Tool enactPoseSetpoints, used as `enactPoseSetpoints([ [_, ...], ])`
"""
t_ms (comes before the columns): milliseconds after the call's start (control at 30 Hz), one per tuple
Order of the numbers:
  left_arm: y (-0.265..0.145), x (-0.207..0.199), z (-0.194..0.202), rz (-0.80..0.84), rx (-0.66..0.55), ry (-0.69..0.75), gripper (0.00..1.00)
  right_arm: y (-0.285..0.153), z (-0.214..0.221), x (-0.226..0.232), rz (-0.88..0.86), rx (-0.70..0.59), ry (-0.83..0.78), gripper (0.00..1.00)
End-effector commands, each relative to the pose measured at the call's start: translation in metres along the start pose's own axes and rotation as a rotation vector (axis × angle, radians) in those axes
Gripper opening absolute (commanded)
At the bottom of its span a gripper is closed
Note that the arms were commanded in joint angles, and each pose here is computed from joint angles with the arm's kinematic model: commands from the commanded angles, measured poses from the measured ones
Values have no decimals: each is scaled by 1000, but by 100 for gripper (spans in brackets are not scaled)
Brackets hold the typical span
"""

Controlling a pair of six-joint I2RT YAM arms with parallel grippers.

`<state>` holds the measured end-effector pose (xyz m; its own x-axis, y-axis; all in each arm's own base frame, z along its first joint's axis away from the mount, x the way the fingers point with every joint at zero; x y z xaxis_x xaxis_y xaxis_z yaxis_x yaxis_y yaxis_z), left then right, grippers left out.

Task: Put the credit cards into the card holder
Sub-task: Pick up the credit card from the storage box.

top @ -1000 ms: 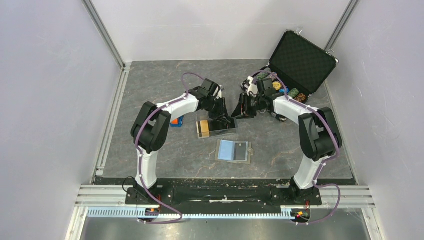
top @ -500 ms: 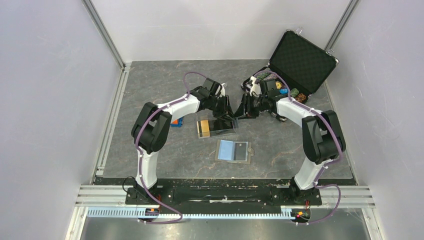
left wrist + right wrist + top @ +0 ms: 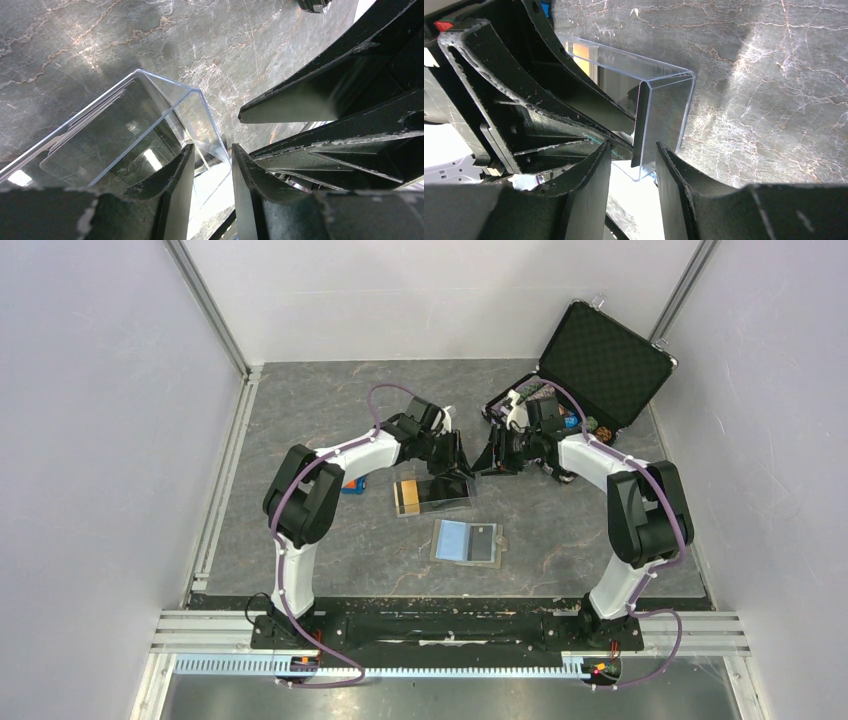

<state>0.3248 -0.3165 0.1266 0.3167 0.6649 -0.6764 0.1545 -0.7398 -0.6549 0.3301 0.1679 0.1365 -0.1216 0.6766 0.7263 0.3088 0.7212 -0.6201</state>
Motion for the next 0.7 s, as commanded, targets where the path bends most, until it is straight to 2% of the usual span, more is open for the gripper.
enactPoseSetpoints([
  [0,-2,-6,1,36,-22,-6,41,-11,-7,11,-38,-40,-53,40],
  [167,5,4,6,81,-41,-75,39,-13,-7,8,-38,-42,-53,41],
  [467,6,18,12,-19,-30,-101,27,-15,-3,3,-38,-37,-45,41],
  [500,8,20,13,-24,-23,-105,25,-15,-3,3,-39,-37,-44,41],
  [567,10,23,14,-38,-8,-114,13,-16,-4,4,-41,-37,-45,41],
  [667,6,21,12,-58,-5,-104,3,-18,-5,4,-42,-45,-48,41],
])
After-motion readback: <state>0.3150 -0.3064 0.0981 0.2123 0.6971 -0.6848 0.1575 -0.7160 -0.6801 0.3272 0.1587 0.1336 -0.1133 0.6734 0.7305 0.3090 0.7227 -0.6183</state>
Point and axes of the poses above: each gripper's point midway between its finger pads, its own y axis out along the fingers, its own x axis along the line the jaws close on, z = x × y, the point moved 7 cm from there along -y, back along the fingers, and after that the axes turned 6 degrees about y, right-handed, at the moved point
